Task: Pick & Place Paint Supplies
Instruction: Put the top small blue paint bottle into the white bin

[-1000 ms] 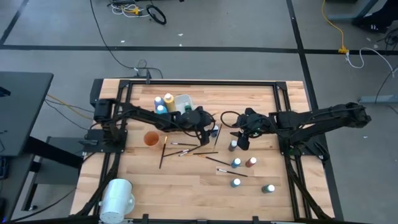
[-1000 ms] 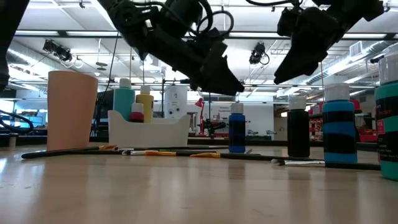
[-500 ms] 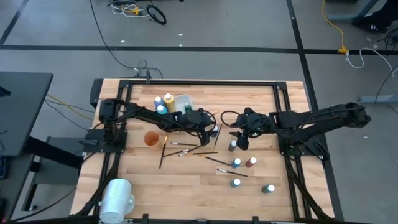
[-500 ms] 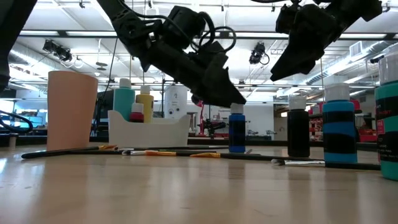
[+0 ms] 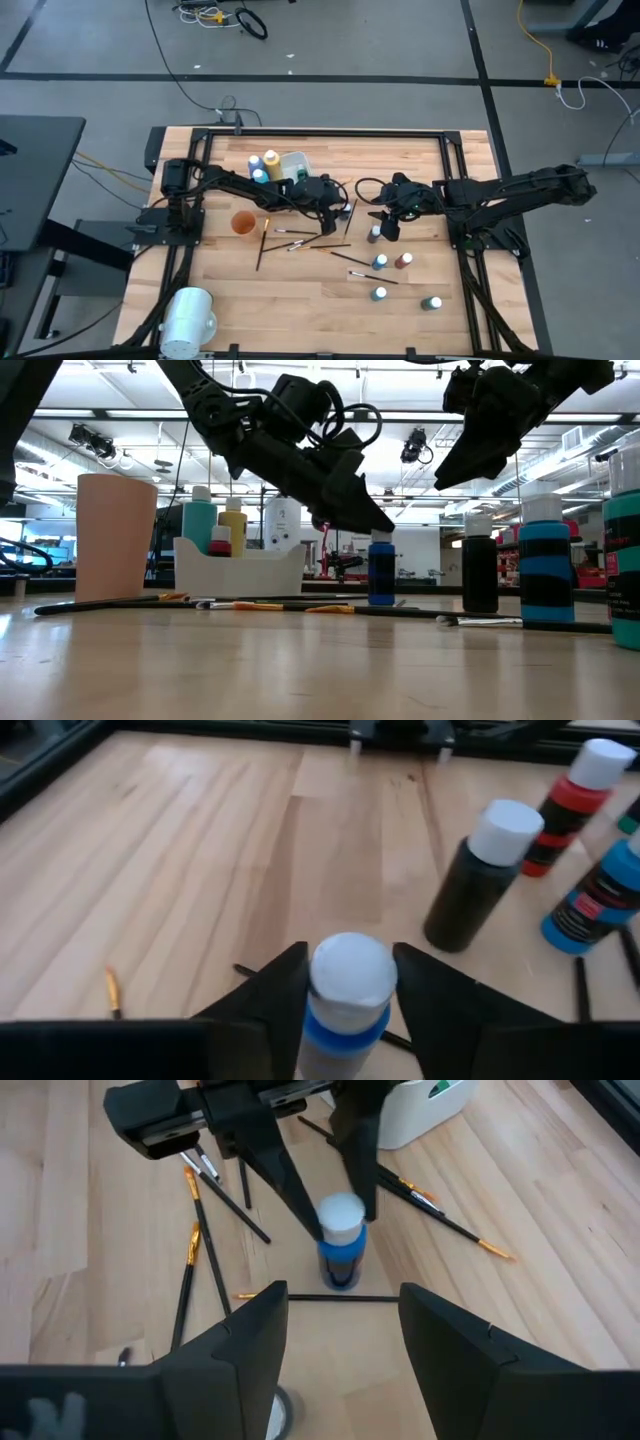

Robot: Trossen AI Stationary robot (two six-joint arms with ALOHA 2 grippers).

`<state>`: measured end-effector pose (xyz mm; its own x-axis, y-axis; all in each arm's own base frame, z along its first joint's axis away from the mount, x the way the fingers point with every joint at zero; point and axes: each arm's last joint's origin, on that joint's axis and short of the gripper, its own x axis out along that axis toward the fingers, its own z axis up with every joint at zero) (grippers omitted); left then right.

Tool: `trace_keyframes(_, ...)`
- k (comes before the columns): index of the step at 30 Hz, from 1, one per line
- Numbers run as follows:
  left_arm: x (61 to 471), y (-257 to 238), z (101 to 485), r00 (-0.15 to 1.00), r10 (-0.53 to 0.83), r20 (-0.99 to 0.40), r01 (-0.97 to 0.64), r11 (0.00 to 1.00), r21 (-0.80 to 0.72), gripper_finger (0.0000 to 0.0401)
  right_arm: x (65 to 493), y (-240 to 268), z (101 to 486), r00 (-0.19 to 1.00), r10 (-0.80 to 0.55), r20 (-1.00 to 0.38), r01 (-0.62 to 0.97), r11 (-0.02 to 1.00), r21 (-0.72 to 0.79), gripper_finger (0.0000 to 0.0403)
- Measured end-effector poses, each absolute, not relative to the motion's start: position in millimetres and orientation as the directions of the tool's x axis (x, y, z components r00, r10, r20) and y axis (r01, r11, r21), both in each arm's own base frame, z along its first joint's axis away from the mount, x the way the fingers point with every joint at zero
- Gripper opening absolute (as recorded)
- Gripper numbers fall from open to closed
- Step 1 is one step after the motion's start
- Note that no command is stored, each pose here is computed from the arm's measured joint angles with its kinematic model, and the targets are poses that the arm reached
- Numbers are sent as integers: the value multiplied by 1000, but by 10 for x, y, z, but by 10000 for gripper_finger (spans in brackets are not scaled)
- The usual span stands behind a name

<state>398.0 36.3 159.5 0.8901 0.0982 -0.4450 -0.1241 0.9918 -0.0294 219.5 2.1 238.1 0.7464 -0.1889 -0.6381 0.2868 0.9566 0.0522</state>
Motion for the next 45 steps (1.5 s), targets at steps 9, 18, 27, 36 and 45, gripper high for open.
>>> trace_keyframes(9, 3970, 448, 1595, 888, 106, -447, -150, 987, -64, 128, 2195, 21, 2381, 746, -189, -638, 287, 957, 52, 196)
trace_keyframes(18, 3773, 431, 2118, 910, 66, -409, -106, 992, -75, 129, 2196, 22, 2382, 746, -188, -638, 290, 955, 58, 196)
trace_keyframes(27, 3237, 441, 2793, 857, 292, -425, -281, 956, 89, 131, 2196, 22, 2383, 747, -187, -638, 301, 951, 73, 196)
trace_keyframes(36, 2876, 439, 2858, 759, 421, -497, -407, 902, 142, 131, 2214, 34, 2390, 760, -161, -629, 281, 955, 94, 196)
trace_keyframes(45, 2676, 490, 2345, 683, 520, -514, -552, 827, 103, 131, 2263, 40, 2367, 766, -152, -625, 271, 957, 99, 196)
